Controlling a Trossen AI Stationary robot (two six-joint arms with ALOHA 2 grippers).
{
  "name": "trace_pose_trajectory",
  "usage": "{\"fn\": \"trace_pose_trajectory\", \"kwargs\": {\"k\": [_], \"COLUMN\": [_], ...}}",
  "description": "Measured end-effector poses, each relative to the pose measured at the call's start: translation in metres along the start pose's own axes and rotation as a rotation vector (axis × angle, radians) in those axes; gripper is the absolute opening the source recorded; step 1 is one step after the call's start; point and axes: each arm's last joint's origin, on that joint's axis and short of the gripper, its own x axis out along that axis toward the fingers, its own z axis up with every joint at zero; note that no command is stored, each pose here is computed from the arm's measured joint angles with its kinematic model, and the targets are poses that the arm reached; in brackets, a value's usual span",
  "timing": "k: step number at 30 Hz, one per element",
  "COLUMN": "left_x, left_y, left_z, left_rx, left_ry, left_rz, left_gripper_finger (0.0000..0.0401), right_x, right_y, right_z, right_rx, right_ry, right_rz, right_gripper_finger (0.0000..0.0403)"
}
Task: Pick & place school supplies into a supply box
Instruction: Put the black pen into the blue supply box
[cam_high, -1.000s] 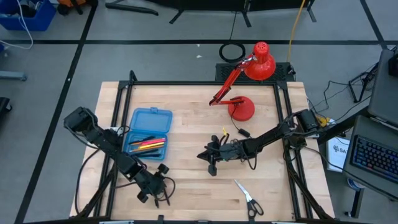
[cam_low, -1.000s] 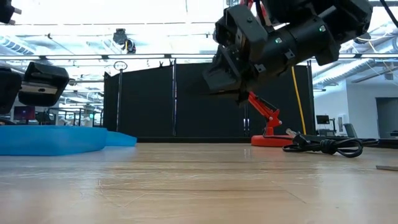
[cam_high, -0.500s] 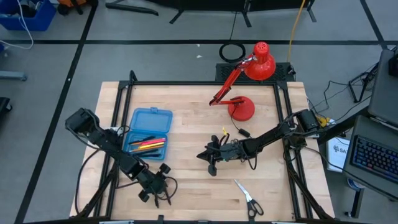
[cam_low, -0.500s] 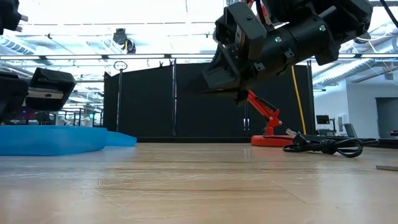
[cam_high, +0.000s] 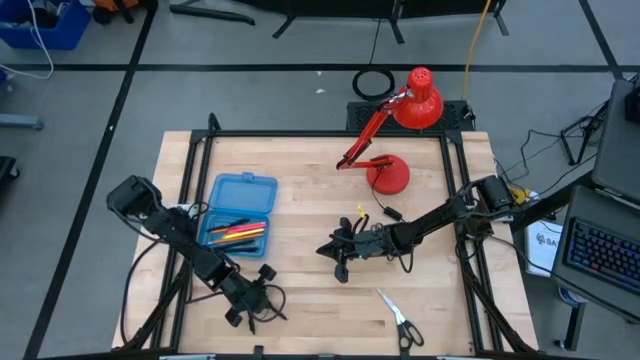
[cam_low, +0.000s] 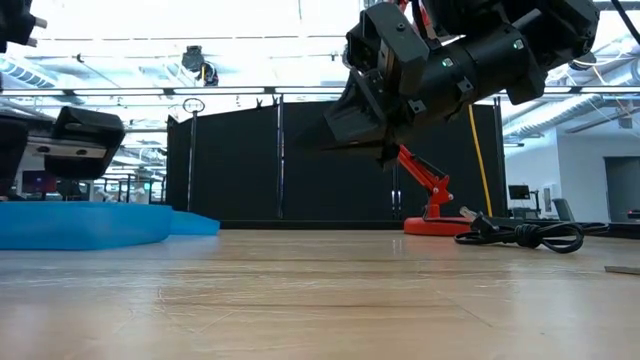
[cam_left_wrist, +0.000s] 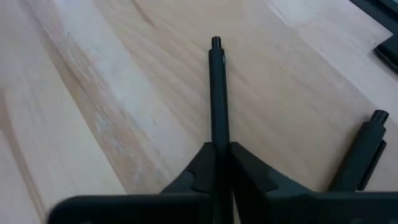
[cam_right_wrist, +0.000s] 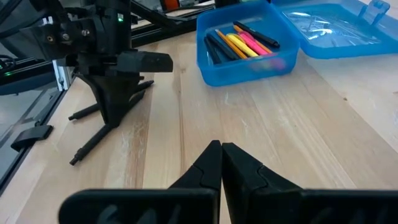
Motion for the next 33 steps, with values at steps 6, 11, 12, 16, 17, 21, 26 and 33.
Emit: {"fn": "trace_pose_trajectory", "kwargs": {"k": [6,11,12,16,17,21,26,33], "left_x": [0.000,0.001,0.001,0.001,0.000,-0.004,-0.011,-0.012], "left_y": [0.002,0.003,0.003,0.003,0.003,0.004,0.005,0.006], "left_z": [0.002,0.002,0.003,0.003,0.003,0.005,0.007,0.007], "left_rx": [-0.040,-0.038,-0.038,-0.038,-0.038,-0.039,-0.027,-0.031], "left_ry": [-0.023,-0.030,-0.033,-0.037,-0.039,-0.053,-0.064,-0.060], "left_rz": [0.046,0.063,0.066,0.074,0.076,0.093,0.094,0.094], "left_gripper_finger": [0.0024,0.0019,0.0019,0.0018,0.0018,0.0001,0.0002,0.0002], "right_x": [0.000,0.000,0.000,0.000,0.000,0.000,0.000,0.000], "right_y": [0.000,0.000,0.000,0.000,0.000,0.000,0.000,0.000], "right_z": [0.000,0.000,0.000,0.000,0.000,0.000,0.000,0.000], "right_rx": [0.000,0.000,0.000,0.000,0.000,0.000,0.000,0.000], "right_ry": [0.000,0.000,0.000,0.000,0.000,0.000,0.000,0.000], "right_rz": [0.000,0.000,0.000,0.000,0.000,0.000,0.000,0.000], "right_gripper_finger": [0.0000,0.0000,0.0000,0.0000,0.0000,0.0000,0.0000,0.0000]}}
